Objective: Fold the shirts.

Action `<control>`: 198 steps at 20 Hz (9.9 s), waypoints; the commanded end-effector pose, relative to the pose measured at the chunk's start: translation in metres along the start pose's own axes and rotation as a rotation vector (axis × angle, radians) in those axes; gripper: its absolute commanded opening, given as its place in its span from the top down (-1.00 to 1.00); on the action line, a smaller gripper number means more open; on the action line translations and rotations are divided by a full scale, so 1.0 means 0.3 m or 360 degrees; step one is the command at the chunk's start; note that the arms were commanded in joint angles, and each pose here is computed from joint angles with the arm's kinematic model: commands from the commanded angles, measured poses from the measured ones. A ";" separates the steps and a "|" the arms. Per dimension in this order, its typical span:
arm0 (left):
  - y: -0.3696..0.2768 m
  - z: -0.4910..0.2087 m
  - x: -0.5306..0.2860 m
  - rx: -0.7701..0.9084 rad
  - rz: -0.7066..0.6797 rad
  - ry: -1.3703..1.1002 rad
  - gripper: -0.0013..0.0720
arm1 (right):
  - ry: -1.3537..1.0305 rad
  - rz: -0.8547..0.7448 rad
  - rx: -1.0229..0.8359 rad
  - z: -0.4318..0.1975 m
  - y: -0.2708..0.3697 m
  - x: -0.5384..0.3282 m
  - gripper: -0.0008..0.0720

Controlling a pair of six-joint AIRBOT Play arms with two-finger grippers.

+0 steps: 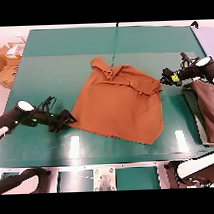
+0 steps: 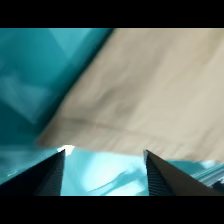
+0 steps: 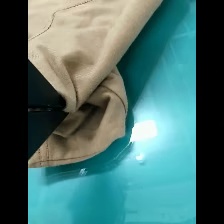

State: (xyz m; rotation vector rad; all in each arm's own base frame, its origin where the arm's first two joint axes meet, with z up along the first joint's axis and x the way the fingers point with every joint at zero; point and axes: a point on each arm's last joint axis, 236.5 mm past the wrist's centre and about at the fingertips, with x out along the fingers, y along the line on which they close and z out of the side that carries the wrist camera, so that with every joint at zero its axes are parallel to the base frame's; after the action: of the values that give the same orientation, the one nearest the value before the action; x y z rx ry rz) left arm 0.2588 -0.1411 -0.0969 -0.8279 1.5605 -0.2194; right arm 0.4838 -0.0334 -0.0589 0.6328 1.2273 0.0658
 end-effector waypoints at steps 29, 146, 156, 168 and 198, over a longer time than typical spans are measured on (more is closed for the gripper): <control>-0.164 0.650 -0.591 0.0472 -0.0010 -0.0291 0.91 | 0.0322 -0.0084 -0.0172 -0.746 0.177 -0.162 -0.52; 0.016 0.470 -0.232 0.0481 0.0126 -0.0129 0.91 | 0.0175 0.0372 0.0447 -0.482 0.042 0.070 0.94; -0.890 0.070 -1.455 0.1496 -0.0006 -0.1700 0.91 | -0.0793 0.0653 -0.0461 -0.202 0.631 -1.104 0.94; -0.967 -0.321 -1.828 0.1605 0.0145 -0.2334 0.91 | -0.1749 0.0516 -0.0876 -0.484 0.956 -1.839 0.94; -0.294 0.839 -0.271 0.0884 0.0192 -0.0671 0.91 | -0.0003 -0.0073 -0.0220 0.107 -0.061 -0.028 0.95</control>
State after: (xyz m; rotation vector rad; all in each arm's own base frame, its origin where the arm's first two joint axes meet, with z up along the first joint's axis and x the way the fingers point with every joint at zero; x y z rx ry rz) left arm 0.5369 -0.0738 -0.0072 -0.3249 0.9974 -0.3447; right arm 0.5416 -0.0550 -0.0309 0.5858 1.0428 0.1371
